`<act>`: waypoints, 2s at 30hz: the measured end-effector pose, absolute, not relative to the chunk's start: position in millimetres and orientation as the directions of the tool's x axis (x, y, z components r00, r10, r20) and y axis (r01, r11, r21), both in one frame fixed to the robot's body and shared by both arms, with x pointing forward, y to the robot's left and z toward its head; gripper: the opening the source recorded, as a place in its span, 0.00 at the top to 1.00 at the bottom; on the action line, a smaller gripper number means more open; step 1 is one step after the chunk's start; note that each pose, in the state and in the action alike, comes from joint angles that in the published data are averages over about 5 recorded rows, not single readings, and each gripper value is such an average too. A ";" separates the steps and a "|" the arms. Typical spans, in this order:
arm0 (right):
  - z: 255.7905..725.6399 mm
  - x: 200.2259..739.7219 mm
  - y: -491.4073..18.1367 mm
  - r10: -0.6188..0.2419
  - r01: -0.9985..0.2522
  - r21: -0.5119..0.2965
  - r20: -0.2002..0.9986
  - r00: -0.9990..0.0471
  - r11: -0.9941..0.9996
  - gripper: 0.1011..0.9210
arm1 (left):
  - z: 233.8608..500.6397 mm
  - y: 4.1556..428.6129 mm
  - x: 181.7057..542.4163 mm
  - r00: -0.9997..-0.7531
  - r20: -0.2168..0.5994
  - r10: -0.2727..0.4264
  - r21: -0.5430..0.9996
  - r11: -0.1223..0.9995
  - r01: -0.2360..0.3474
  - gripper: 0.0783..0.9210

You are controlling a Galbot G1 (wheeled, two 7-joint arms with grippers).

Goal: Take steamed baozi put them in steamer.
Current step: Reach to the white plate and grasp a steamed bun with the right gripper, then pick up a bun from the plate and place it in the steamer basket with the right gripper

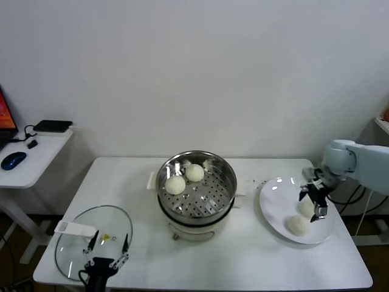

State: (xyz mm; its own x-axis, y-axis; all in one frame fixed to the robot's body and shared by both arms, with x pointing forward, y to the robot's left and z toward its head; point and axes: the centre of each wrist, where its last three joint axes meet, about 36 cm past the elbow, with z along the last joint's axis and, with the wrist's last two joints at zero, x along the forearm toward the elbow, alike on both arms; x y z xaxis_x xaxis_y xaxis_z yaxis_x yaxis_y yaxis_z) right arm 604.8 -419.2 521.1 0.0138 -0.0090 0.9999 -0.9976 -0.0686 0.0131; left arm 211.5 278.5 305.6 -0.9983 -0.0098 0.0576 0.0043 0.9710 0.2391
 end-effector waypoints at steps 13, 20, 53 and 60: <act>479.2 596.3 -415.6 -0.024 -0.999 0.014 1.000 0.015 -0.050 0.12 | 301.8 279.0 211.7 -0.998 0.064 -0.011 0.248 0.969 0.005 0.12; 472.2 595.0 -413.2 -0.026 -0.999 0.019 0.999 0.020 -0.048 0.12 | 303.1 279.1 212.9 -0.998 0.061 -0.012 0.249 0.968 0.004 0.12; 592.5 625.7 -353.9 -0.084 -0.970 -0.062 0.996 -0.043 -0.235 0.36 | 306.8 277.0 210.5 -0.998 0.059 0.001 0.254 0.967 0.016 0.12; 678.1 635.8 -298.5 -0.158 -0.900 -0.170 0.981 -0.114 -0.402 0.36 | 308.7 278.2 211.4 -0.999 0.051 -0.001 0.256 0.967 0.012 0.12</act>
State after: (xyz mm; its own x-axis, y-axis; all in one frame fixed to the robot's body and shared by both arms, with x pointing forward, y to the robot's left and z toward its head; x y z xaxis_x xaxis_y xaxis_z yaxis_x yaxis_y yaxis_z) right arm 635.8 -298.5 678.1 -0.1145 -0.1585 0.9807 -0.8996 -0.4023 -0.1700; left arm 211.4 278.2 308.7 -0.9987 -0.0012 0.0512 0.0120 0.9666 0.2561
